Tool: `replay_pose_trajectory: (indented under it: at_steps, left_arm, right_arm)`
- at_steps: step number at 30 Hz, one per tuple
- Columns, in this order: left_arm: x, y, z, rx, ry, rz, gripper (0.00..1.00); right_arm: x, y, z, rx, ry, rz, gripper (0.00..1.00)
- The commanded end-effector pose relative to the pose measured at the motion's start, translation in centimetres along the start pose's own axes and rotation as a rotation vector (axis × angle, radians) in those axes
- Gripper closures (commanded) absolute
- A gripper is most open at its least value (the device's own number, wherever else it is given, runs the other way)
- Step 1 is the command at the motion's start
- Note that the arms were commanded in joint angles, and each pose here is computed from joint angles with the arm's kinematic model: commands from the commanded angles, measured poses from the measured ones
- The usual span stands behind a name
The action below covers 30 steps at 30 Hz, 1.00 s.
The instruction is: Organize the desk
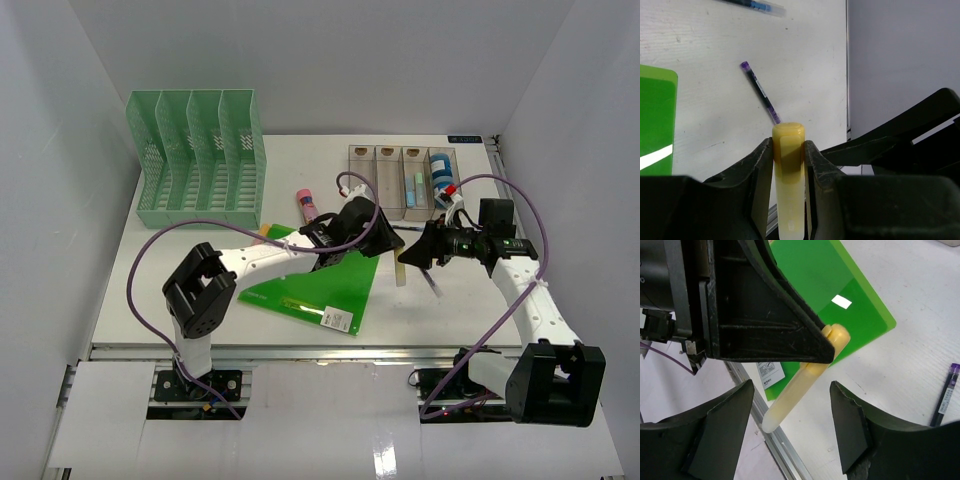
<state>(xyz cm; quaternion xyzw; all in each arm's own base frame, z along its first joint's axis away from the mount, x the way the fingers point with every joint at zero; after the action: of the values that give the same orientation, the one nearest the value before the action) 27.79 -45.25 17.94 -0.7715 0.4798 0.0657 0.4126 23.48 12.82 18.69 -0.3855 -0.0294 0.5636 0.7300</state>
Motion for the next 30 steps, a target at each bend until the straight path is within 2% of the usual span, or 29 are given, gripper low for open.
replay_pose_trajectory:
  at_steps: [1, 11, 13, 18, 21, 22, 23, 26, 28, 30]
  left_arm:
    - [-2.1, -4.3, -3.2, -0.029, 0.089, -0.117, 1.0]
    - [-2.7, -5.9, -4.4, -0.03, 0.128, -0.159, 0.99]
    - [-2.9, -6.1, -4.3, -0.031, 0.13, -0.164, 1.0]
    - [-2.9, -6.2, -4.0, -0.031, 0.13, -0.164, 0.96]
    - [-2.9, -6.2, -3.4, -0.037, 0.121, -0.162, 0.63]
    - [-3.0, -6.2, -3.2, -0.038, 0.121, -0.162, 0.51]
    - [-3.1, -6.2, -3.0, -0.038, 0.12, -0.158, 0.33]
    - [-3.4, -6.5, -2.5, -0.014, 0.102, -0.162, 0.14]
    - [-4.1, -7.1, -2.2, 0.028, 0.072, -0.177, 0.06]
    - [-5.3, -8.1, -1.7, 0.063, 0.024, -0.214, 0.03]
  right_arm:
    - [1.0, -0.2, 0.8, 0.032, -0.034, 0.004, 0.33]
    - [2.7, -1.1, -1.0, 0.085, 0.065, 0.016, 0.41]
    - [2.8, -1.4, -1.0, 0.079, 0.064, 0.01, 0.49]
    - [3.0, -2.5, -0.9, 0.069, 0.052, 0.002, 0.76]
    - [3.0, -2.8, -0.8, 0.075, 0.048, 0.007, 0.86]
    - [3.1, -2.8, -0.9, 0.078, 0.049, 0.009, 0.89]
    - [3.1, -2.8, -1.0, 0.078, 0.053, 0.011, 0.91]
    - [3.1, -3.1, -1.4, 0.066, 0.075, 0.006, 0.92]
    - [2.9, -3.5, -2.0, 0.04, 0.119, -0.001, 0.92]
    - [2.6, -4.5, -2.7, 0.011, 0.166, -0.023, 0.92]
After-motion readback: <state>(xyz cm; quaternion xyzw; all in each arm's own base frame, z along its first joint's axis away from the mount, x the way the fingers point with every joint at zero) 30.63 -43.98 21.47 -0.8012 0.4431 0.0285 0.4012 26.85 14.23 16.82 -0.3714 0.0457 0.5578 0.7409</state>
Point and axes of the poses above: each gripper's point midway between its finger pads, its own x axis out along the fingers, its own z axis along the line the jaws close on, y = z × x, the point moved 2 cm from there along -x, back along the fingers, and after that the axes turned 12 degrees about x, right-handed, at the moved point
